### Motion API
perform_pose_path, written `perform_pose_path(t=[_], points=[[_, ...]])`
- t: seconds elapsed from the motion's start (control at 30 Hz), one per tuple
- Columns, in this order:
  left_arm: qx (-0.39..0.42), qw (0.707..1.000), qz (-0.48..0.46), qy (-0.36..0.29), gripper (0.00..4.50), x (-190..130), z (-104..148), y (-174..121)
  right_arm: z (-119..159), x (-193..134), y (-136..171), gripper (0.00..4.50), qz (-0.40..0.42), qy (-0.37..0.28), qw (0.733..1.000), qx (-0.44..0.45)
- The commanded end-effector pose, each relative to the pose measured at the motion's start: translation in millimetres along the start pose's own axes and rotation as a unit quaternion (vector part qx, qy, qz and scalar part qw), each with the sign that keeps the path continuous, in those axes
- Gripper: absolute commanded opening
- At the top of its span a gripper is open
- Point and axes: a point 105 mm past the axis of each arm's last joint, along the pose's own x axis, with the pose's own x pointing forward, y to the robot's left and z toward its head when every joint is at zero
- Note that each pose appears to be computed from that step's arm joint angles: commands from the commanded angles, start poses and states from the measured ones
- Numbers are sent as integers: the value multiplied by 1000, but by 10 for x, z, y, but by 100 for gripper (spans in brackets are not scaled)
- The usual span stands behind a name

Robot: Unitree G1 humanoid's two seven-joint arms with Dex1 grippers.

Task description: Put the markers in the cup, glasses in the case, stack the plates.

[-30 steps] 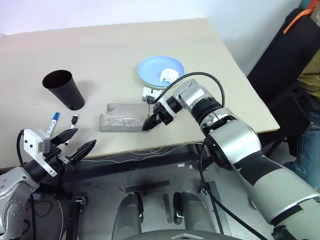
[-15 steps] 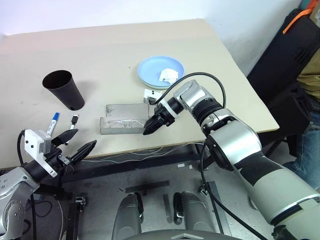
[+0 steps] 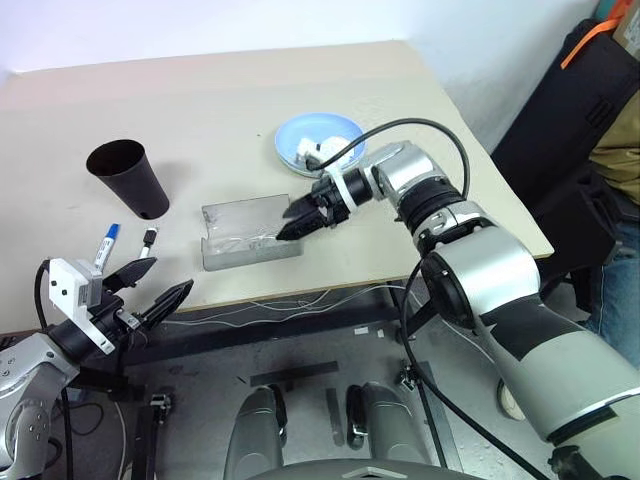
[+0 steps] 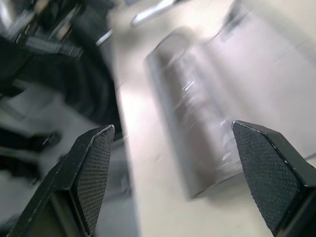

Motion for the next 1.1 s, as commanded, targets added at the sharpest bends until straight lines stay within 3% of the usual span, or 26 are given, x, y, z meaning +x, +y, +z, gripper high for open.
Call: perform_pose_path(t=[0.03, 0.17, 0.4, 0.47, 0.57, 1.1], points=[[4, 1000, -2, -13, 450, -3, 80, 7, 176, -27, 23, 402, -4, -35, 999, -16], [4, 1000, 1, -11, 450, -21, 96, 32, 317, -26, -161, 402, -95, -102, 987, -75], [7, 1000, -1, -8, 450, 23, 71, 8, 460, -106, -325, 402, -188, -194, 959, -89], [4, 1000, 1, -12, 450, 43, 72, 10, 430, -106, -354, 402, -201, -196, 956, -89], [3, 1000, -3, -12, 450, 86, 55, 10, 301, -18, -360, 402, -177, -183, 967, 9], [8, 1000, -16, -19, 450, 182, 90, 32, 64, 209, -428, 402, -211, -106, 972, 2]])
